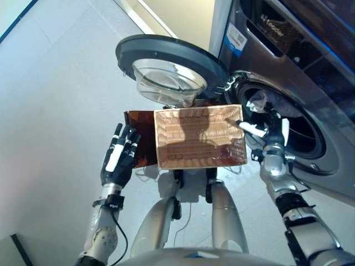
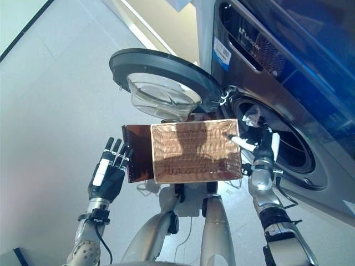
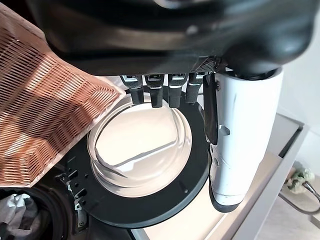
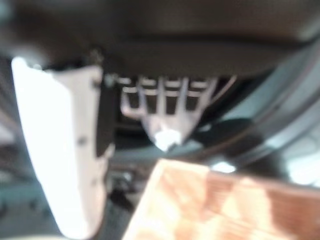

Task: Pick up the clothes and place them into the washing machine

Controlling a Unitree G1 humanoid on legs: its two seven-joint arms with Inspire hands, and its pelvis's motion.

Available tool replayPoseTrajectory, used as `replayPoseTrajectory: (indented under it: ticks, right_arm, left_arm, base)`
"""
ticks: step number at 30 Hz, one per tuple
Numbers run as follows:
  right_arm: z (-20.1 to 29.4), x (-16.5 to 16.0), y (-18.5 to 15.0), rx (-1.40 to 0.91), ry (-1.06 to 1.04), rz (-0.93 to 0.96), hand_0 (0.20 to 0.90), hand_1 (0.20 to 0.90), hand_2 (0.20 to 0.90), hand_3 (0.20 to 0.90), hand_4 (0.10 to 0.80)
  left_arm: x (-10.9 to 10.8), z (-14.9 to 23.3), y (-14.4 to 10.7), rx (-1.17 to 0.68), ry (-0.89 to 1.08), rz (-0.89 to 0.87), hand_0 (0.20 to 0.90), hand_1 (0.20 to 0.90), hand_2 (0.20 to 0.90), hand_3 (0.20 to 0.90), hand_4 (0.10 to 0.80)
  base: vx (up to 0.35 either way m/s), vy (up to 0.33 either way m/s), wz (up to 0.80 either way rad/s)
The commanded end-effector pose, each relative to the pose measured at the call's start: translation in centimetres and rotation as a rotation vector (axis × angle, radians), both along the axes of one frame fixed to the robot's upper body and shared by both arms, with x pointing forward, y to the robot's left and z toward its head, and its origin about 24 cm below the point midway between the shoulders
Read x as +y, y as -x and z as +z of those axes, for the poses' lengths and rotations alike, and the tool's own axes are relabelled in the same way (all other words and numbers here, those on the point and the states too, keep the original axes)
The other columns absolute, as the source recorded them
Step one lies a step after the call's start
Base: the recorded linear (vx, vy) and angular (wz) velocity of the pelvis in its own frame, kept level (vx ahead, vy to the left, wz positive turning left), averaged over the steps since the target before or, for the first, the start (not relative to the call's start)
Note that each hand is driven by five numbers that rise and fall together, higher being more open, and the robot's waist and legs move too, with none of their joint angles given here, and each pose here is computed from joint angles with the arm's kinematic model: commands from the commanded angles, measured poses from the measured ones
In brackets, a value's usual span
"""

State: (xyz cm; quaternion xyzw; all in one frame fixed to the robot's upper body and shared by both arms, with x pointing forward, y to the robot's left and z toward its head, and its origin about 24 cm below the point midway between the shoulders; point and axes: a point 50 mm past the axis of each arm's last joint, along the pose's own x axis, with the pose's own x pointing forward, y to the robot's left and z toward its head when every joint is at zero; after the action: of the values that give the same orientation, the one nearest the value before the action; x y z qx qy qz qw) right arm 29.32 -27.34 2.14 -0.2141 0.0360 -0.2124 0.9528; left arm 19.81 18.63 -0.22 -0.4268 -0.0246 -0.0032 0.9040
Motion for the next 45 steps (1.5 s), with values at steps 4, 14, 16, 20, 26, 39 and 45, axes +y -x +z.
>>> replayPoseTrajectory:
  ticks: [4,14,16,20,26,39,45]
  right_arm:
    - [-0.3,0.3,1.5,-0.012,0.069,0.075,0.900,0.900,0.900,0.900,0.800]
    - [-1.0,0.7,3.0,0.000,0.035,0.123,0.900,0.900,0.900,0.900,0.800]
    - [-1.5,0.7,3.5,0.007,0.000,0.125,0.900,0.900,0.900,0.900,0.800]
    - [-1.9,0.7,4.2,0.017,-0.037,0.125,0.900,0.900,0.900,0.900,0.800]
    - [-4.5,0.8,5.9,0.075,-0.270,0.086,0.900,0.900,0.900,0.900,0.800]
    - [-8.3,0.9,9.9,0.264,-0.344,0.089,0.900,0.900,0.900,0.900,0.800]
    - [-9.2,1.6,11.0,0.314,-0.343,0.112,0.900,0.900,0.900,0.900,0.800]
  left_arm:
    - [2.2,1.2,0.3,-0.103,-0.141,0.115,0.900,0.900,0.900,0.900,0.800]
    - [2.7,0.0,0.4,-0.030,-0.225,0.155,0.900,0.900,0.900,0.900,0.800]
    - [3.1,-0.4,0.6,-0.004,-0.243,0.176,0.900,0.900,0.900,0.900,0.800]
    - [3.3,-1.0,0.8,0.029,-0.254,0.190,0.900,0.900,0.900,0.900,0.800]
    - [3.9,-3.4,1.6,0.173,-0.324,0.207,0.900,0.900,0.900,0.900,0.800]
    - [5.0,-6.7,3.5,0.405,-0.492,0.202,0.900,0.900,0.900,0.900,0.800]
    - [5.5,-7.0,3.6,0.450,-0.618,0.170,0.900,0.900,0.900,0.900,0.800]
  base:
    - [0.023,-0.006,-0.03]
    - [0.025,-0.010,-0.01]
    - [0.086,-0.030,0.03]
    - [0.068,-0.033,0.00]
    - [0.063,-0.041,-0.05]
    - [0.052,-0.024,0.00]
    - [0.010,-0.008,0.06]
